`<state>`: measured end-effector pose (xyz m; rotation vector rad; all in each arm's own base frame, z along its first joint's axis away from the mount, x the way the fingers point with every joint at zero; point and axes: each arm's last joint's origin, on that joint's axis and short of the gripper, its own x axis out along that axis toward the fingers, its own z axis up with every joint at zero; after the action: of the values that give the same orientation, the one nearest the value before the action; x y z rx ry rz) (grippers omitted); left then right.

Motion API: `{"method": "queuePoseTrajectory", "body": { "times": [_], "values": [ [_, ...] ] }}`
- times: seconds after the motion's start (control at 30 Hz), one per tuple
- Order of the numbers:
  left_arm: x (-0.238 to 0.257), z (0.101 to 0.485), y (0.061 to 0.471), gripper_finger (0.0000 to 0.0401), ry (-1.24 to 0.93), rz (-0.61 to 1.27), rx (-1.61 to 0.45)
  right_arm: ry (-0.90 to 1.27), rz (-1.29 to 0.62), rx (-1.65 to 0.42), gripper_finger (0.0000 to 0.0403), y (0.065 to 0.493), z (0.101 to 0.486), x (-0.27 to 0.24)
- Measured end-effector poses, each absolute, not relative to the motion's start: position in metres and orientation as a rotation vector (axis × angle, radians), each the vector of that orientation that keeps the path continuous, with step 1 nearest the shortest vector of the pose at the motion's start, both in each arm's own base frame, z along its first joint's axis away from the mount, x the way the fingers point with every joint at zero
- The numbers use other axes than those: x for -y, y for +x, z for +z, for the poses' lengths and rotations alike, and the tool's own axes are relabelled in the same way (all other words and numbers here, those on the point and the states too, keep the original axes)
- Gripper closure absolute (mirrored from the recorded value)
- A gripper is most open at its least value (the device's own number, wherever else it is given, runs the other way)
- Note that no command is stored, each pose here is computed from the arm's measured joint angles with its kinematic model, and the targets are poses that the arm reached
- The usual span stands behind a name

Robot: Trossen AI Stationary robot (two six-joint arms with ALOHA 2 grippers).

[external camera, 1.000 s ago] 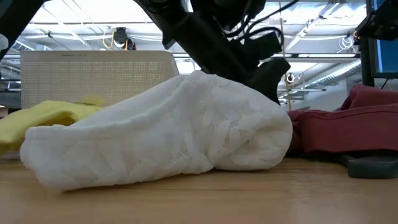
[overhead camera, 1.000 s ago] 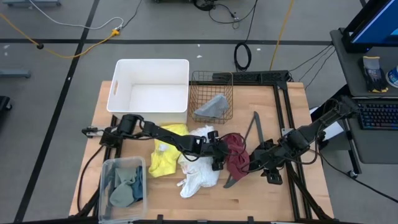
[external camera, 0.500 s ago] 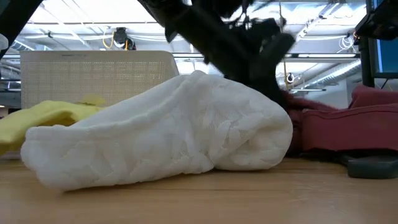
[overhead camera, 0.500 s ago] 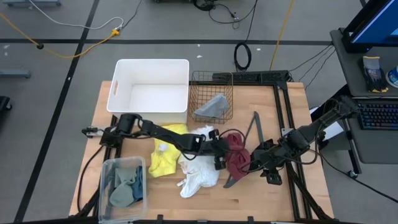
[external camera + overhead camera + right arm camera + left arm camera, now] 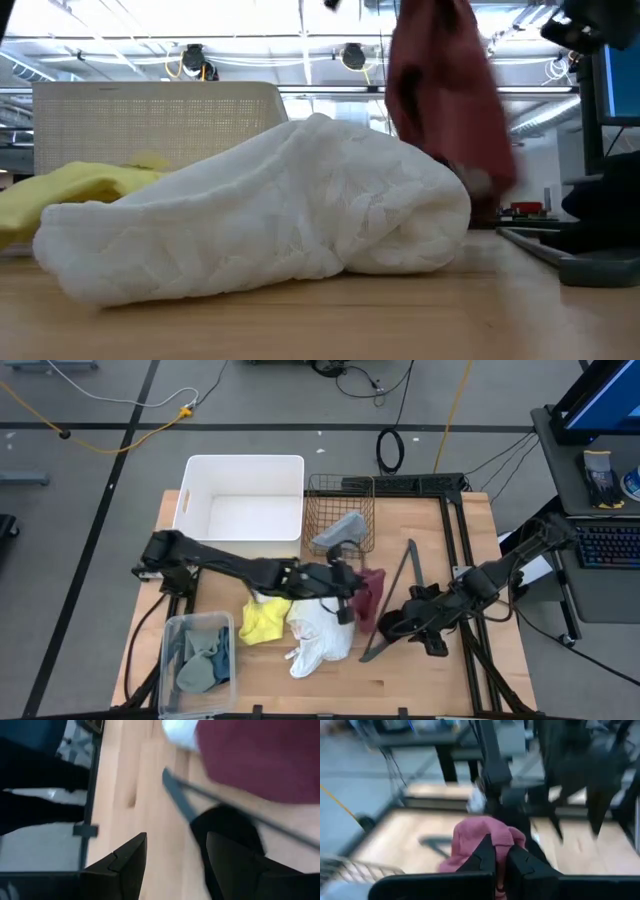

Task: Pick & Place Cloths
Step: Put the pink boxer into the gold wire basket

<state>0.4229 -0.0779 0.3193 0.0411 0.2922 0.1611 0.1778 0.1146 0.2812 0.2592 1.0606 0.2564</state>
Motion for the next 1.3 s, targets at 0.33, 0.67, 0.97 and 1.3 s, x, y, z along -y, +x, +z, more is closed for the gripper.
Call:
{"method": "queuePoseTrajectory", "body": {
  "times": [0.33,0.67,0.97,1.3],
  "values": [
    [0.078,0.397,0.372,0.04,0.136,0.269,-0.087,0.084,0.203,-0.634,0.0204,0.189,0.311,-0.109],
    [0.08,0.433,0.347,0.0401,0.23,0.134,0.064,-0.228,0.156,-0.052,0.0204,0.202,0.365,-0.102],
    [0.082,0.443,0.338,0.0401,0.237,-0.013,0.112,-0.295,0.111,0.054,0.0171,0.206,0.376,-0.096],
    [0.083,0.447,0.336,0.0401,0.215,-0.121,0.156,-0.309,0.15,0.08,0.0115,0.225,0.371,-0.093]
  ]
}}
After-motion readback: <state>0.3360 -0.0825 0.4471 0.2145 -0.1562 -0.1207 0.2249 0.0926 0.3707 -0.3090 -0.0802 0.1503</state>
